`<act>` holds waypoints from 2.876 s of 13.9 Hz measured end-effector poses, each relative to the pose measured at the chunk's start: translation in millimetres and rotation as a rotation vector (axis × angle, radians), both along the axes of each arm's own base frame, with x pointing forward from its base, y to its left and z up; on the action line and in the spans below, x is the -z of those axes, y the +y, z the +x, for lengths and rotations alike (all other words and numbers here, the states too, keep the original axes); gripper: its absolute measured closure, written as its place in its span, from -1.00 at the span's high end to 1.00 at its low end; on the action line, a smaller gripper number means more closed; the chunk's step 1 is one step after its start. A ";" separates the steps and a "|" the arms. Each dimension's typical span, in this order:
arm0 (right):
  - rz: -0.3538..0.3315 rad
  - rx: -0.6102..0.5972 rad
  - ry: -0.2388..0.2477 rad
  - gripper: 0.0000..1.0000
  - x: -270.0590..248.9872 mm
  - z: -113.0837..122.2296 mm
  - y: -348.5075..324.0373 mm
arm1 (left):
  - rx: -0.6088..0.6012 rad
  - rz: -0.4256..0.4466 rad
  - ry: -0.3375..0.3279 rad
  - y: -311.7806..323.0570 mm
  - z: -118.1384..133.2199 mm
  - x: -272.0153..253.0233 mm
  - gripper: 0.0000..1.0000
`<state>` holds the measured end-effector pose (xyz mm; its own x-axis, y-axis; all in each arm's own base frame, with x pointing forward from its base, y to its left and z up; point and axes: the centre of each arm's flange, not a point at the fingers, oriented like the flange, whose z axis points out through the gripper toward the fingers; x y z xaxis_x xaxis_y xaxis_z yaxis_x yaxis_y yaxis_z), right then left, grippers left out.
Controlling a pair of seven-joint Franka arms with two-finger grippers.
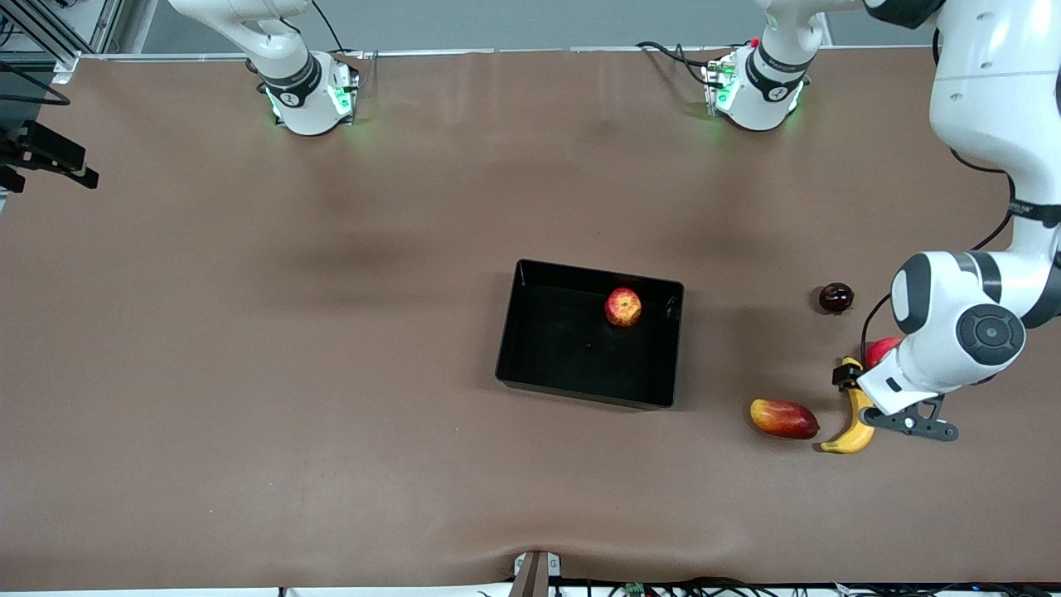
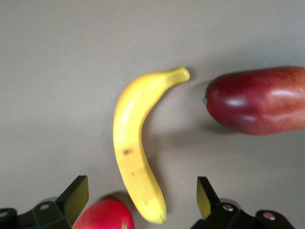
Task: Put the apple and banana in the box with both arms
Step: 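Move the left gripper back to the banana and grasp it, then lift the banana with the left gripper and carry it over the box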
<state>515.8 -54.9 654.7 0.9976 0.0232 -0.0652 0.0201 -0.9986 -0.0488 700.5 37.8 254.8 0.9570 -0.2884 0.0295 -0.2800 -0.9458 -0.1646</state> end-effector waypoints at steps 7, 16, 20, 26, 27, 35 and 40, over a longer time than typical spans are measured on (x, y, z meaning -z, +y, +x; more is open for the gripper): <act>0.001 0.004 0.000 1.00 0.2 -0.2 -2.1 | 0.028 -0.010 -0.052 24.9 10.7 35.1 1.00; 0.002 0.004 0.002 1.00 0.9 -0.2 -2.1 | 0.036 -0.023 -0.047 33.9 7.9 73.2 0.34; 0.002 0.004 0.002 1.00 1.1 -0.2 -2.1 | 0.021 -0.030 -0.055 27.6 17.6 51.0 -0.30; 0.002 0.004 0.003 1.00 1.4 -0.4 -2.1 | -0.006 -0.009 -0.039 5.8 30.3 -67.3 -0.30; 0.002 0.004 0.003 1.00 1.4 -0.4 -2.1 | -0.016 -0.006 -0.038 -4.4 27.8 -86.1 -0.30; 0.002 0.004 0.004 1.00 1.8 -0.4 -2.2 | -0.161 -0.096 -0.018 -67.5 16.5 -142.0 -0.30; 0.002 0.005 0.005 1.00 2.1 -0.4 -2.4 | -0.170 -0.172 -0.006 -144.3 10.8 -157.4 -0.30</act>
